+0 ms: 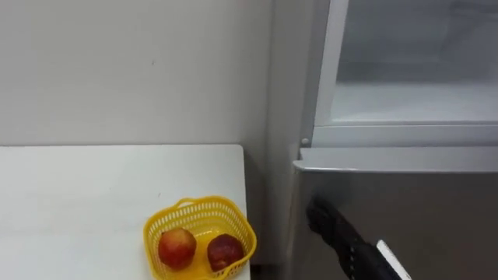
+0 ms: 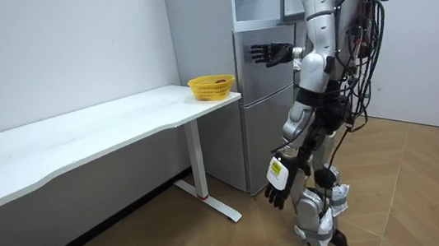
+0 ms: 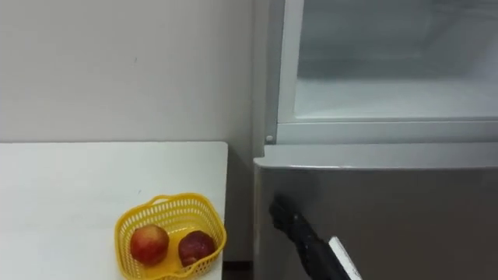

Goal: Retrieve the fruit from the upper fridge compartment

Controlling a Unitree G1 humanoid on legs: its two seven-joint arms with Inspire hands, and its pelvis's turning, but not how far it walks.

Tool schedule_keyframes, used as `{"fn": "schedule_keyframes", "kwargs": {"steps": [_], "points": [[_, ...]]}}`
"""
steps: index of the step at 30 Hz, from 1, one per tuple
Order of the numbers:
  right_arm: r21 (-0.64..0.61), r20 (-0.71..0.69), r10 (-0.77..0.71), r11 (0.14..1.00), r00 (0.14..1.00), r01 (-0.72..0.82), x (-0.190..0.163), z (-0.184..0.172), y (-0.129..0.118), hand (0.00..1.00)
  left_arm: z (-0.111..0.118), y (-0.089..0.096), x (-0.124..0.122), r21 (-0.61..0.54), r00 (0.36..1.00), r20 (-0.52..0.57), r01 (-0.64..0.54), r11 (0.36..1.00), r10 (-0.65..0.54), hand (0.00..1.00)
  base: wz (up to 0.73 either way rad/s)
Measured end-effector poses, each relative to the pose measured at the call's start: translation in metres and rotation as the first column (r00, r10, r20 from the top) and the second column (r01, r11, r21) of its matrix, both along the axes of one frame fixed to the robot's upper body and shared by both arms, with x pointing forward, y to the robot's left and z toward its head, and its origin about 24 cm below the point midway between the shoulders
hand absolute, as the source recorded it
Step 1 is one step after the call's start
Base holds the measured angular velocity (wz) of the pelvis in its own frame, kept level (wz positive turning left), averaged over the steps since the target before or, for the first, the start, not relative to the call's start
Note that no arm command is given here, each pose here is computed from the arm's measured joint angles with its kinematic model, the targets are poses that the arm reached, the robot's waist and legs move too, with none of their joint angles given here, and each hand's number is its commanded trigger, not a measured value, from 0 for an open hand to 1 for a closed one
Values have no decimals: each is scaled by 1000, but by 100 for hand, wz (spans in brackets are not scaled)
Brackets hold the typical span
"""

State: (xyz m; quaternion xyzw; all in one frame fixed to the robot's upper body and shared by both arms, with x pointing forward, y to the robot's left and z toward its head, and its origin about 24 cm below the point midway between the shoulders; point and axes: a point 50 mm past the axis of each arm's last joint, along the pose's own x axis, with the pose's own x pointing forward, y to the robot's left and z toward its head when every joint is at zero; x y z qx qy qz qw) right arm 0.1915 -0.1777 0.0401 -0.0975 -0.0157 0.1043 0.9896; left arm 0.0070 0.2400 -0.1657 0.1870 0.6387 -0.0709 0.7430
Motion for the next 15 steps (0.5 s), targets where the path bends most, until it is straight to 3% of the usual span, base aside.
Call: {"fn": "schedule_keyframes", "kwargs": {"steps": [8, 15], "points": [[90, -185, -248, 959, 951, 268, -20, -40, -30, 0, 0, 0, -1, 37, 1000, 16, -7, 999, 6, 0, -12], [179, -424, -427, 825, 799, 536, -54, -84, -50, 0, -2, -9, -9, 34, 1000, 13, -22, 999, 21, 0, -4]]}}
